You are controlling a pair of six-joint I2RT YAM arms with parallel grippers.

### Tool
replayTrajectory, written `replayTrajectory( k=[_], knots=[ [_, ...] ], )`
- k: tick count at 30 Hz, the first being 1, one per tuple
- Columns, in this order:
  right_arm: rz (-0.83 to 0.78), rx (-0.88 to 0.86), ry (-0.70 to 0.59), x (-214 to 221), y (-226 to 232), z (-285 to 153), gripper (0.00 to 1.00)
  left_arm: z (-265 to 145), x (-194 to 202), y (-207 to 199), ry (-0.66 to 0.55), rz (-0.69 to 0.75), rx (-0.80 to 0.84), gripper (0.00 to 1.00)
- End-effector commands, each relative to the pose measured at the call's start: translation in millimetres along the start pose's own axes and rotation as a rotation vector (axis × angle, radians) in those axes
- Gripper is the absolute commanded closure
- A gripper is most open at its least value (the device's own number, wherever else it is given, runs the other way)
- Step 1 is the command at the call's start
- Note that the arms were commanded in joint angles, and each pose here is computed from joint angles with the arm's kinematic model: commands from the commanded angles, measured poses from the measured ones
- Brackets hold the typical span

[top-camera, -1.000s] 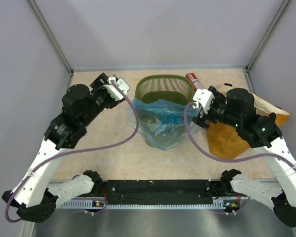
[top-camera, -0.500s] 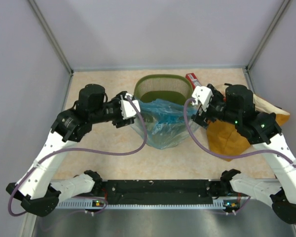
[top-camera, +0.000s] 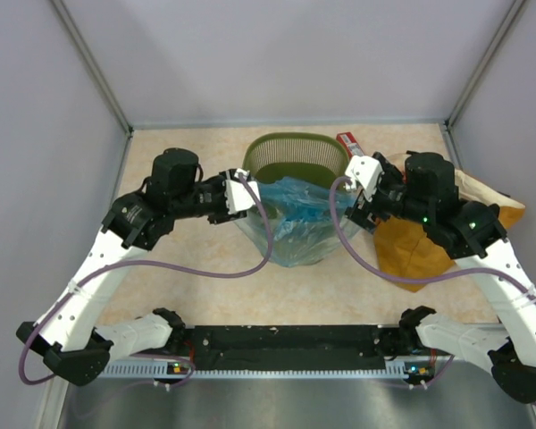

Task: Put the trash bags into the trash bin
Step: Place the trash bag in the trash bin.

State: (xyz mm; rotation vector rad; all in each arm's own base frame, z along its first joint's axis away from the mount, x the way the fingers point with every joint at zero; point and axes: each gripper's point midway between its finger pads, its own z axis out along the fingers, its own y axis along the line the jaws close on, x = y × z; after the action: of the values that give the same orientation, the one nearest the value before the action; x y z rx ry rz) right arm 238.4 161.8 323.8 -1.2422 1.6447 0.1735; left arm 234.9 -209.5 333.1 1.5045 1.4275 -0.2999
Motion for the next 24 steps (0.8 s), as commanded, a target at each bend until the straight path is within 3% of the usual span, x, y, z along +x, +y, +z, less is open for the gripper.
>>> replayTrajectory(
  k=[1,10,12,14,19,24],
  knots=[
    [0.001,0.030,-0.052,-16,-10,-6,0.13,-1,-17,21,-0.051,0.054,-0.070,0.54],
    [-0.001,0.035,-0.043,-13,-10,-7,0.13,0,-21,30,-0.054,0.059,-0.093,0.77],
    [-0.001,0.037,-0.043,-13,-10,-7,0.13,1,-21,30,-0.054,0.059,-0.093,0.85],
    [-0.001,0.042,-0.040,-13,-11,-7,0.13,2,-21,32,-0.054,0.061,-0.099,0.99],
    [0.002,0.070,-0.016,-8,-16,-7,0.14,-2,-27,44,-0.063,0.063,-0.148,1.00],
    [0.001,0.103,0.031,3,-21,-4,0.15,0,-23,80,-0.035,0.055,-0.311,1.00]
  ],
)
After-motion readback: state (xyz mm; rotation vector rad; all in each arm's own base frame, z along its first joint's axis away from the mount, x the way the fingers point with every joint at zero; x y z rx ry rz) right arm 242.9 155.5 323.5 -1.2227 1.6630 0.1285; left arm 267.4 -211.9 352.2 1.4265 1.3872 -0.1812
